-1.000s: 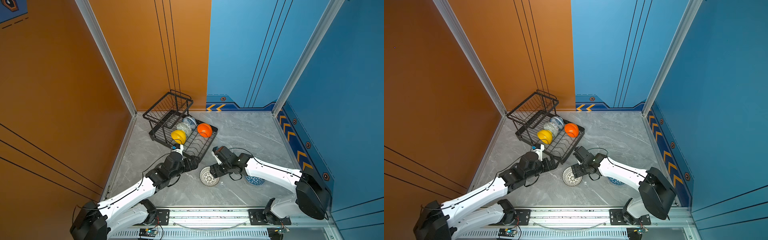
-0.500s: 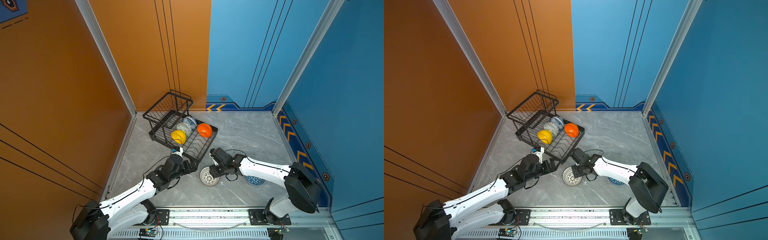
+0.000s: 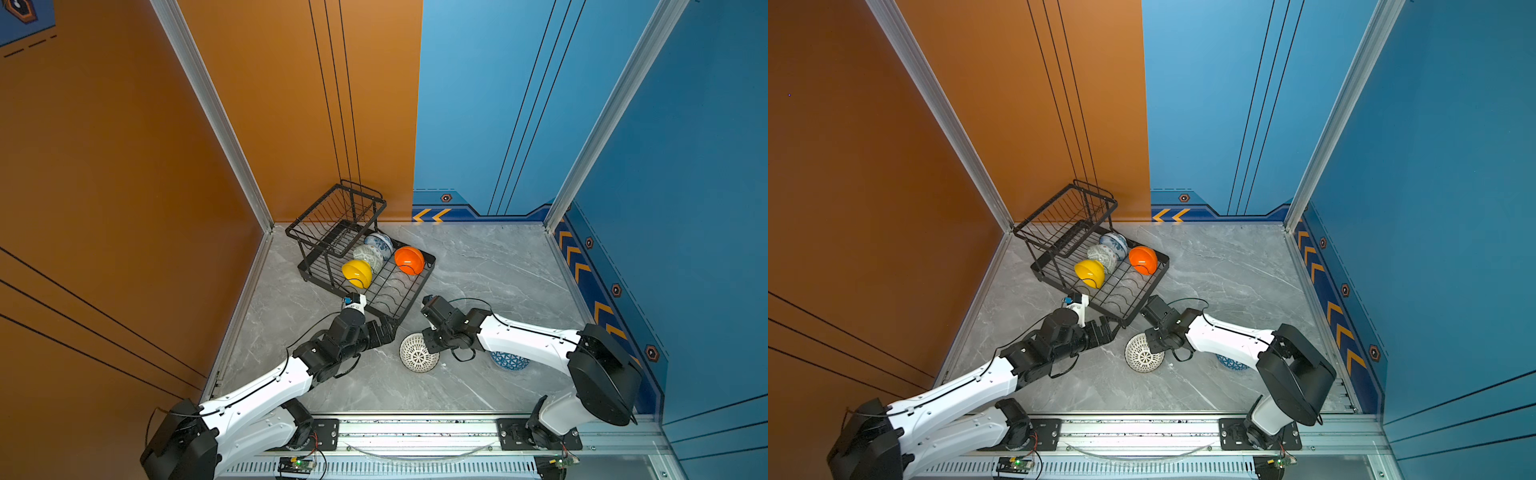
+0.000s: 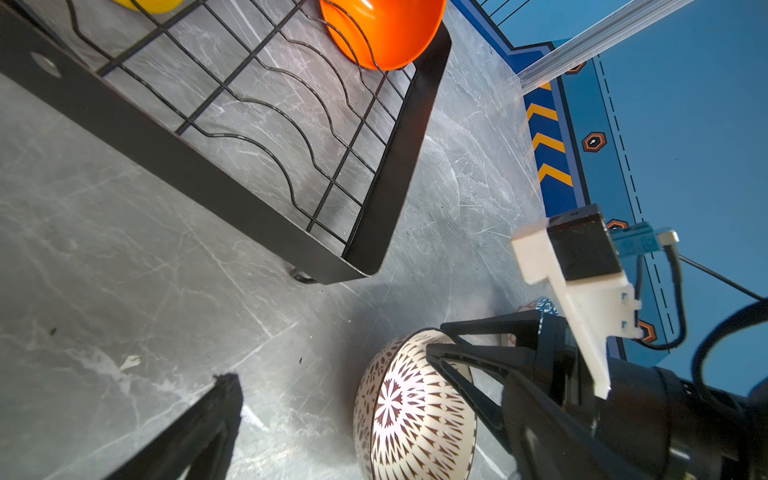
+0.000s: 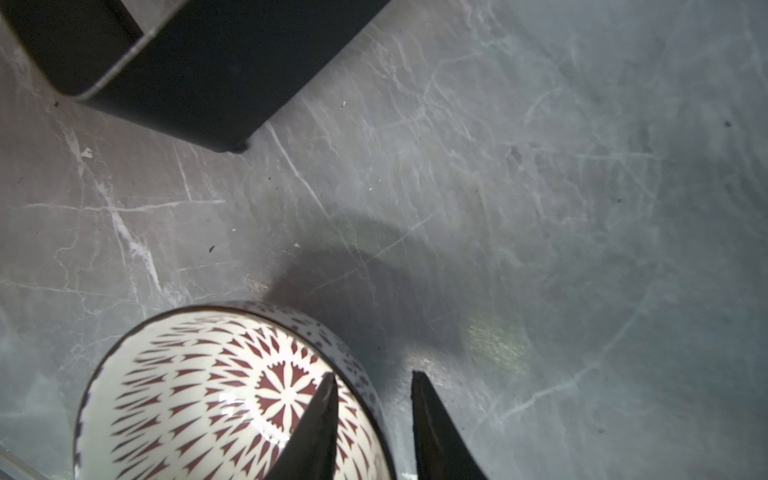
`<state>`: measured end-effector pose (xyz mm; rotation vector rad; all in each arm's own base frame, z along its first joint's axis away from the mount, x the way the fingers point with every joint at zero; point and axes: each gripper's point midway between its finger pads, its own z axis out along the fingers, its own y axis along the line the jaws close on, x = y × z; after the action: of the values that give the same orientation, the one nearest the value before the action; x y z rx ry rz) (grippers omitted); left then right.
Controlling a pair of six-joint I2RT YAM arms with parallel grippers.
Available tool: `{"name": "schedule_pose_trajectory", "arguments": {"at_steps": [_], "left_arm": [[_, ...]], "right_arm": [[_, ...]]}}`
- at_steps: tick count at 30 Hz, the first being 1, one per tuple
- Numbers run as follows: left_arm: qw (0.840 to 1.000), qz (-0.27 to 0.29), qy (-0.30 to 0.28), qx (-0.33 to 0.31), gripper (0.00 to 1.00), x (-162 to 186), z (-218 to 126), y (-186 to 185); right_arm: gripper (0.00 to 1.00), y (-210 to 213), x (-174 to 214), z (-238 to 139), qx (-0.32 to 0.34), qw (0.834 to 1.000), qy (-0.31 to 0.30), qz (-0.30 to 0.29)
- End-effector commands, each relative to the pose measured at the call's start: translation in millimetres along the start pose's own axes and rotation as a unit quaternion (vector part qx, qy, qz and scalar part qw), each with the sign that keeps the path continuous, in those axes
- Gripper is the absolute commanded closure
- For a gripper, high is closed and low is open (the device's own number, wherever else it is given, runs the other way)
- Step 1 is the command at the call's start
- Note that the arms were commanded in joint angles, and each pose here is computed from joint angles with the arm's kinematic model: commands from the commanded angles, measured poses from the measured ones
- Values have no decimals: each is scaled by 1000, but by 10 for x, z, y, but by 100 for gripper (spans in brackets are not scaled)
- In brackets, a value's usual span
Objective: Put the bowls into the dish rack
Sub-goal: 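Close the right gripper on the white lattice bowl's rim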
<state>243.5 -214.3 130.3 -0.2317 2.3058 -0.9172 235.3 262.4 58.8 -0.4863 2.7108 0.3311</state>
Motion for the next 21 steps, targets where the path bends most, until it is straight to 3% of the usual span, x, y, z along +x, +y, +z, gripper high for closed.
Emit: {"name": "schedule_pose_trajectory", "arguments": {"at_steps": [1, 9, 21], "left_arm": [[1000, 0, -6, 12, 2, -56, -2, -105], [1000, -3, -6, 15, 2, -84, 7, -113], [1000, -18, -13, 16, 2, -152, -26, -31]], "right_arm": [[71, -110, 40, -32, 24, 1000, 3, -1], [74, -90, 89, 52, 20, 1000, 14, -3], [88, -113, 58, 52, 36, 999, 9, -7]]}}
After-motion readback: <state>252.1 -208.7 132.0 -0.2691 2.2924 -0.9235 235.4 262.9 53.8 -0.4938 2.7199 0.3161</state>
